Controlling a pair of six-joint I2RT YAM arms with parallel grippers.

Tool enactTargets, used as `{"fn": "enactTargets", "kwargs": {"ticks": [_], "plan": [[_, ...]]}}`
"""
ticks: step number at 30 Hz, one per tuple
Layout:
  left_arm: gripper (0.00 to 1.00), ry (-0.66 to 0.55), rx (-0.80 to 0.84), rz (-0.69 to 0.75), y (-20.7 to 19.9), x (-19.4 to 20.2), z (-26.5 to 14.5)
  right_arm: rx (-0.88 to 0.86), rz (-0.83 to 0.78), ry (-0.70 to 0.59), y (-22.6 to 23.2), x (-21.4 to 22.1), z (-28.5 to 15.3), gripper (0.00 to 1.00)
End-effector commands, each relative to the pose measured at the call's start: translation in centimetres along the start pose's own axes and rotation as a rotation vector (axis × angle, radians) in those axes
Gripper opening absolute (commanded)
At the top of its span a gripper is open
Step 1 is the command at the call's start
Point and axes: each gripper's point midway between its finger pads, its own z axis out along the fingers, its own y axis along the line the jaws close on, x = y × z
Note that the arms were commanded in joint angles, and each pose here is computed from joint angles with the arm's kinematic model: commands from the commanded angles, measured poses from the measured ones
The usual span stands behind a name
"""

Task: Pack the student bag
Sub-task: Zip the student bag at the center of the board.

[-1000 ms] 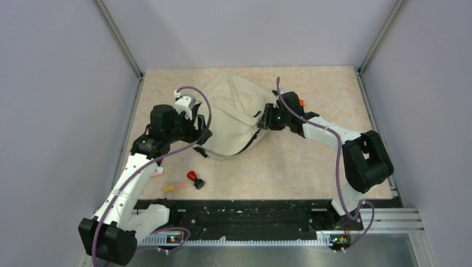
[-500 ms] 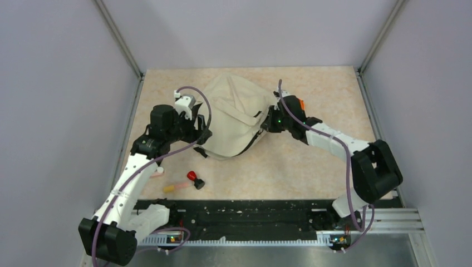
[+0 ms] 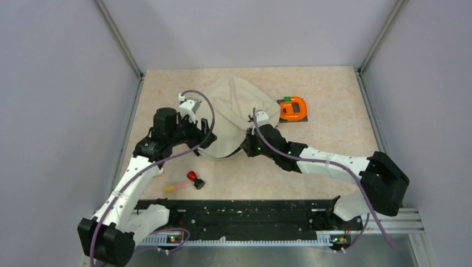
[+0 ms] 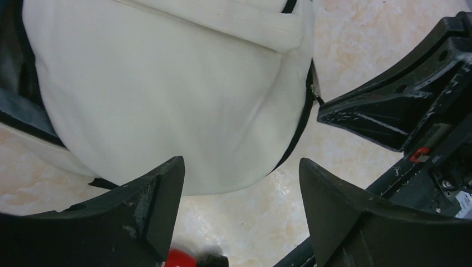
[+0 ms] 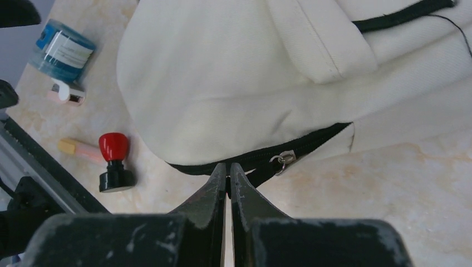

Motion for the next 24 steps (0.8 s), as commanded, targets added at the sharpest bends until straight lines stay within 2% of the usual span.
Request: {"fn": "enactTargets", "kwargs": {"ticks": [1, 4, 8, 12, 16, 20, 24], "plan": [[0.79, -0.058, 0.062, 0.027, -2.1, -1.1, -0.2, -0.108, 0.000, -0.086, 4.9, -2.4, 0.6, 0.00], [0.78, -0.075, 0.080, 0.012, -3.2, -1.1, -0.4, -0.138, 0.021, -0.097, 5.7, -2.7, 0.6, 0.00], [0.76, -0.135, 0.120, -0.017, -4.7, -0.9, -0.5, -0.065, 0.021, -0.114, 4.6, -3.5, 0.4, 0.00], [0.76, -0.237, 0.136, -0.035, -5.4, -1.1, -0.6, -0.035, -0.034, -0.141, 4.3, -5.0, -0.4, 0.02], [0.76, -0.315, 0.189, -0.077, -6.3, -0.5, -0.2, -0.003, -0.083, -0.155, 4.0, -7.0, -1.2, 0.25], [0.76, -0.304, 0.196, -0.030, -6.6, 0.6, 0.6, 0.053, -0.084, -0.167, 2.0, -8.7, -2.5, 0.52], [0.75, -0.248, 0.157, 0.039, -6.6, 1.4, 1.8, 0.118, -0.059, -0.199, -1.0, -10.1, -3.9, 0.64]]}}
